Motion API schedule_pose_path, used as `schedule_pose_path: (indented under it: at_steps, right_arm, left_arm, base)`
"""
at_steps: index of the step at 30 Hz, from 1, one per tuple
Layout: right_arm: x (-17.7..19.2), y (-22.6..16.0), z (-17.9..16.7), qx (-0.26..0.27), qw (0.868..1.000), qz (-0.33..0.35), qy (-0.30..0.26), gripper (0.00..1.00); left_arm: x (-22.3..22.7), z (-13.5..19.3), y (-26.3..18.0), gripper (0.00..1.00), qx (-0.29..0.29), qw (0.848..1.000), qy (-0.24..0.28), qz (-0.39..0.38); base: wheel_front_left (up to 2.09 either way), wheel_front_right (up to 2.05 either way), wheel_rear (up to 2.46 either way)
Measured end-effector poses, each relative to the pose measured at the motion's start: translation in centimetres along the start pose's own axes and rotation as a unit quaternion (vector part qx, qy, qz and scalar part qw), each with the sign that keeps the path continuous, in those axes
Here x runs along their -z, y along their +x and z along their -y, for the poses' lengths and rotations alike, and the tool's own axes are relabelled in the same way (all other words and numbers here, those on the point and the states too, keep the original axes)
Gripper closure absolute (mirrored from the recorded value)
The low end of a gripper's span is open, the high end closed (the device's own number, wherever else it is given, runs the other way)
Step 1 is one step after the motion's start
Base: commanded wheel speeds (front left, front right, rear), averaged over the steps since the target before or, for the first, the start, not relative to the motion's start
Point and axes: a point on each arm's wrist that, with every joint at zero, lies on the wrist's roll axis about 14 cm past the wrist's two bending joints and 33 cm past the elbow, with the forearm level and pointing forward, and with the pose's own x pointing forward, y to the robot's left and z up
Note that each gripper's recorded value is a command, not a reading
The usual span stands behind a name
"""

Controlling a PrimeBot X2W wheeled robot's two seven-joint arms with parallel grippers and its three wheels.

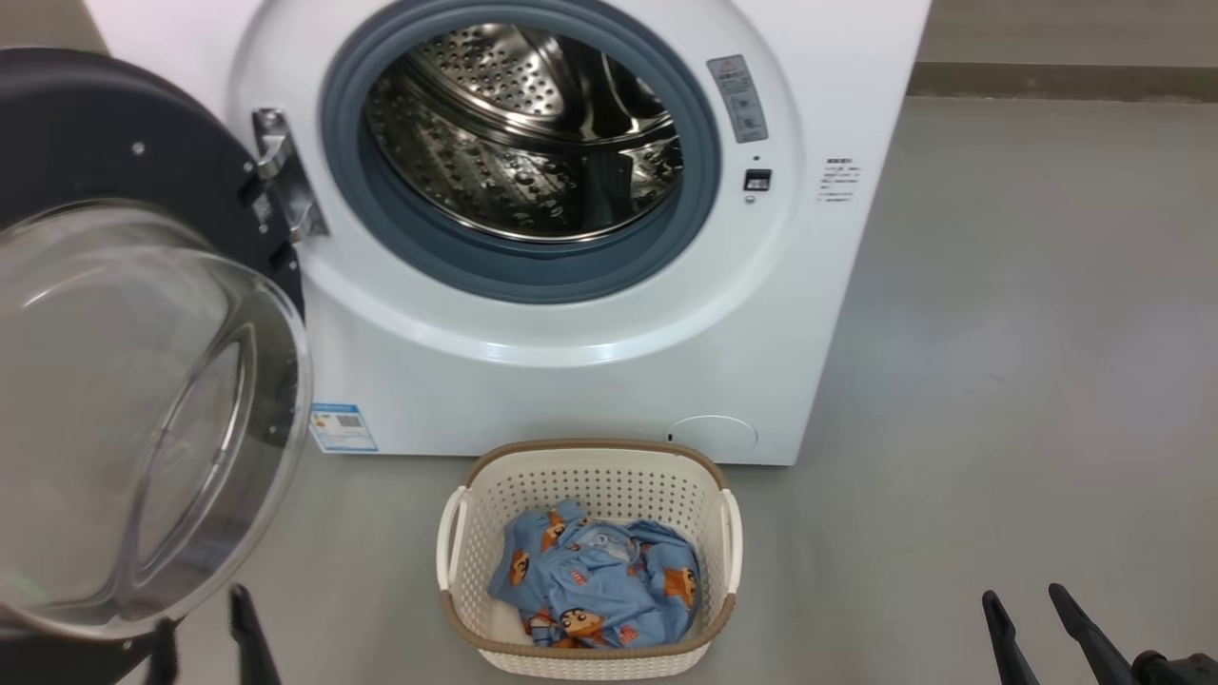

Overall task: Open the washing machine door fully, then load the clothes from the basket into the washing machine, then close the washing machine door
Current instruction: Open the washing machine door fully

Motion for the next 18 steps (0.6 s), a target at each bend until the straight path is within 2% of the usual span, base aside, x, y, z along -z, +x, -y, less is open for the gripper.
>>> schedule_pose_path:
  at_steps: [3, 8, 18]
  right_arm:
    - [-0.2, -0.5, 0.5, 0.010, 1.000, 0.004, 0.000, 0.00]
    - [-0.3, -1.3, 1.3, 0.025, 1.000, 0.007, 0.000, 0.00]
    - [-1.3, -3.1, 3.0, 0.055, 0.998, 0.024, -0.013, 0.00]
  left_arm:
    - [2.0, 0.8, -0.5, 0.00, 0.022, 0.999, 0.001, -0.032]
    - [2.9, 1.6, -0.5, 0.00, 0.050, 0.998, 0.013, -0.046]
    - [5.3, 0.3, -1.5, 0.00, 0.059, 0.993, 0.053, -0.089]
  base:
    - [0.00, 0.00, 0.00]
    - [0.00, 0.00, 0.00]
    - [0.00, 0.00, 0.00]
